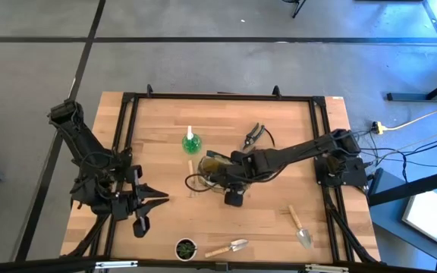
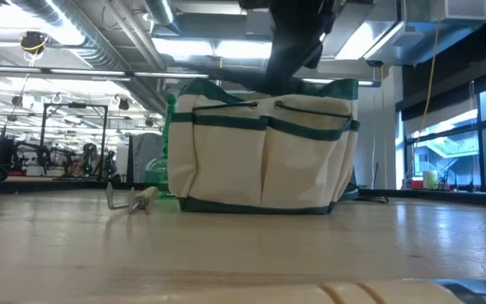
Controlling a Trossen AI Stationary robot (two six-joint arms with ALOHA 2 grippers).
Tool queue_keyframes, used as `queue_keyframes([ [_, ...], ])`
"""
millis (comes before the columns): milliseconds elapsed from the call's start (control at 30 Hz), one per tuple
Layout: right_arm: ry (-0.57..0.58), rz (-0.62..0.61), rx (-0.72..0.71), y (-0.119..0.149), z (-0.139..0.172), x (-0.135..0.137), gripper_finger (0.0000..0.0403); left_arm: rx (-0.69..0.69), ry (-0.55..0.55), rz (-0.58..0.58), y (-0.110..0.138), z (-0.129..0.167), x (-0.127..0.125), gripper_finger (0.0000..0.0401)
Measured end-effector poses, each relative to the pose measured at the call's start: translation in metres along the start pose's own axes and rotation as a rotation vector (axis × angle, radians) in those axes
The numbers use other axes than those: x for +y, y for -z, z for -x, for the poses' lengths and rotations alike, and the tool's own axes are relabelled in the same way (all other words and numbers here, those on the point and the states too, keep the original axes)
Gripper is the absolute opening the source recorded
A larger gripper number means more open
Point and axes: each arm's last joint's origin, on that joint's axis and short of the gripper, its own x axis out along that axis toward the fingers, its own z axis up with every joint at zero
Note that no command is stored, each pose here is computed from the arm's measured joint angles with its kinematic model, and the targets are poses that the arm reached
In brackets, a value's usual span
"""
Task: Pick & Place Garden tools in Gardening bag
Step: Put the green pruning shears into the green gardening bag
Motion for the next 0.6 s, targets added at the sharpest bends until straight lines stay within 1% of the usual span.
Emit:
queue_keyframes([
  [233,0.027,-0.037,-0.017,-0.005,0.002,-0.012,0.0023,0.000,0.000,0.000,0.000,0.000,0.000,0.0042],
  [433,0.094,-0.114,0.075,0.004,0.007,-0.023,0.0023,0.001,0.001,0.007,0.000,0.000,0.000,0.0044],
  [600,0.101,-0.118,0.103,0.011,0.004,-0.018,0.0023,0.001,0.001,0.009,0.000,0.000,0.000,0.0041],
])
